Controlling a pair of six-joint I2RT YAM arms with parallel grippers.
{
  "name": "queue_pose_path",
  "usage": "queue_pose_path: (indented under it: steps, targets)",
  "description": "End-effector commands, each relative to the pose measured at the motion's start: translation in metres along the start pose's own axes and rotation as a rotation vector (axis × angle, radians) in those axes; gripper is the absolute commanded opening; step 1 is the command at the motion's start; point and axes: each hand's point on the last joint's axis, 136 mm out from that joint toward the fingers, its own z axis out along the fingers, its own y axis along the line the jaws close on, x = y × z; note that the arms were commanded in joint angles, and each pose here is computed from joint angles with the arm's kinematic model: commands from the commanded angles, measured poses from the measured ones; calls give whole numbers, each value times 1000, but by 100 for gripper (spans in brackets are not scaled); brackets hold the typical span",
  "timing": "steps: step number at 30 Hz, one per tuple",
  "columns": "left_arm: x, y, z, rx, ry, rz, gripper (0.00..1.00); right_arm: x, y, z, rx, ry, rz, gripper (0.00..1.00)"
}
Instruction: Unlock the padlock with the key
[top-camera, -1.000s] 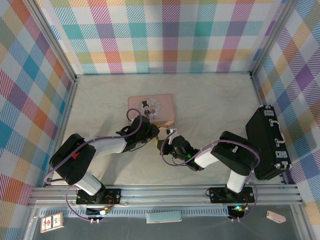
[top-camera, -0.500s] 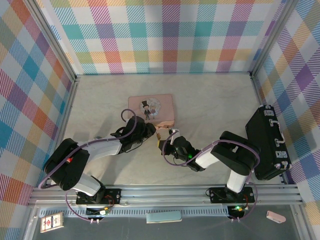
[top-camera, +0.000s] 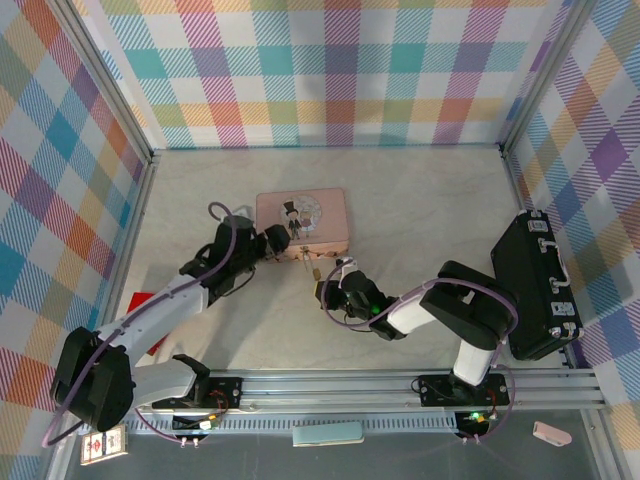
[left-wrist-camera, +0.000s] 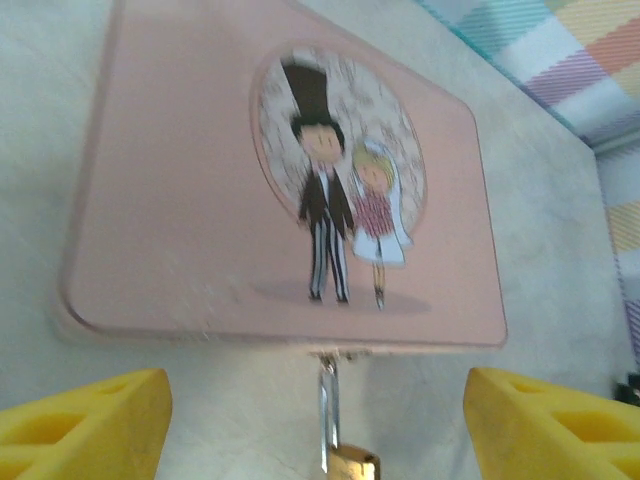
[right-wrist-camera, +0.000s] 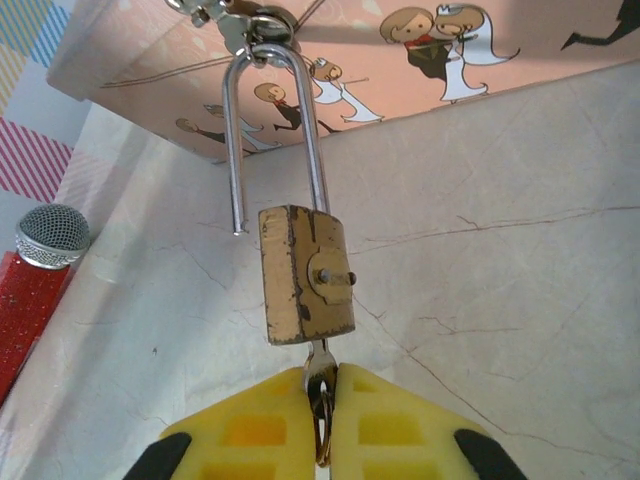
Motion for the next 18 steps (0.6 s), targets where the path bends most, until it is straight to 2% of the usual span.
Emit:
queue_pose_path:
  steps: [1,6,13,18]
  targets:
    - [-15,33,-5,-139,31,75,77,10,-9,6,35,54,2,15]
    - [-32,46,13,-121,46,8,78,10,-9,5,43,69,-4,25]
    - [-37,44,50,-102,114,35,79,-6,1,-13,8,56,-119,40]
    - [-34,45,71,-93,145,37,79,-32,6,-14,-21,51,-171,42]
